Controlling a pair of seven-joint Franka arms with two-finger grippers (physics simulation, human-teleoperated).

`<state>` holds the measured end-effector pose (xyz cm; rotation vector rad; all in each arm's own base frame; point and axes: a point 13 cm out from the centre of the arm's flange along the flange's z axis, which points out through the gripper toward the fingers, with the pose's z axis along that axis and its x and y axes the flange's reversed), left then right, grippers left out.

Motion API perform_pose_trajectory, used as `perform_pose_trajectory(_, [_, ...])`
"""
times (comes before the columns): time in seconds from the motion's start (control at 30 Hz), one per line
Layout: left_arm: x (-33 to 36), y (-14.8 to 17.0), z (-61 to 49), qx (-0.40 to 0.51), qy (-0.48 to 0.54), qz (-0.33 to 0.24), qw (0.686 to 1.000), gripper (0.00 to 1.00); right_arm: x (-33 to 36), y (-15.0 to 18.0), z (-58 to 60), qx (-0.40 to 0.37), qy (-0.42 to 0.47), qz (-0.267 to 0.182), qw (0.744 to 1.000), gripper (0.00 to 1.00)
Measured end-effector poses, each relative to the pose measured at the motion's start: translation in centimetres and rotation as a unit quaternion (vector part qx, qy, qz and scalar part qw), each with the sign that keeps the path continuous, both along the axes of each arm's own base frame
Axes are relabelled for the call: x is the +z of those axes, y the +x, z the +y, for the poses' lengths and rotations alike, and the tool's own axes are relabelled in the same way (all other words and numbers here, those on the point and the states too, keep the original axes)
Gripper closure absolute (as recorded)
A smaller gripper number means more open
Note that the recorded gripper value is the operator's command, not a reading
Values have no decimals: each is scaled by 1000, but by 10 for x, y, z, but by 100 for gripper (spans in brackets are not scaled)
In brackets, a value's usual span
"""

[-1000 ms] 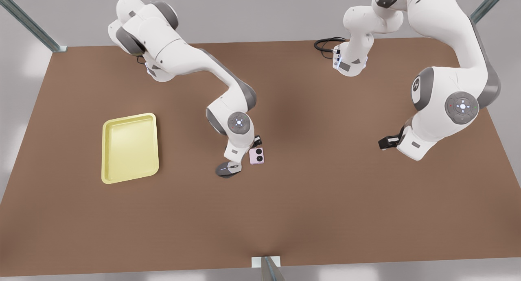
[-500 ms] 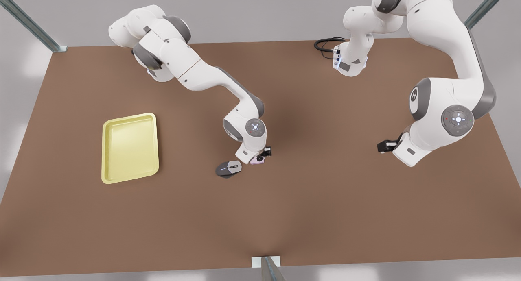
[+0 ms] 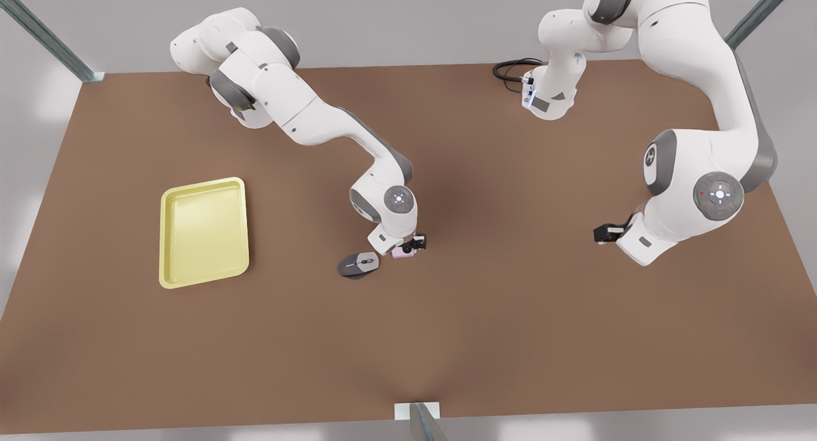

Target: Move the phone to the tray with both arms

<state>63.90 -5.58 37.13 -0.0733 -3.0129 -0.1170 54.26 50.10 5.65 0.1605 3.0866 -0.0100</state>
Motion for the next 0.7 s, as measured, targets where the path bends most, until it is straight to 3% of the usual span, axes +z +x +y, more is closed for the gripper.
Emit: perform_pose_trajectory(0.7, [-6, 5, 10, -7, 1, 0, 1000, 0, -17, -6, 3, -28, -1, 0, 1000, 0])
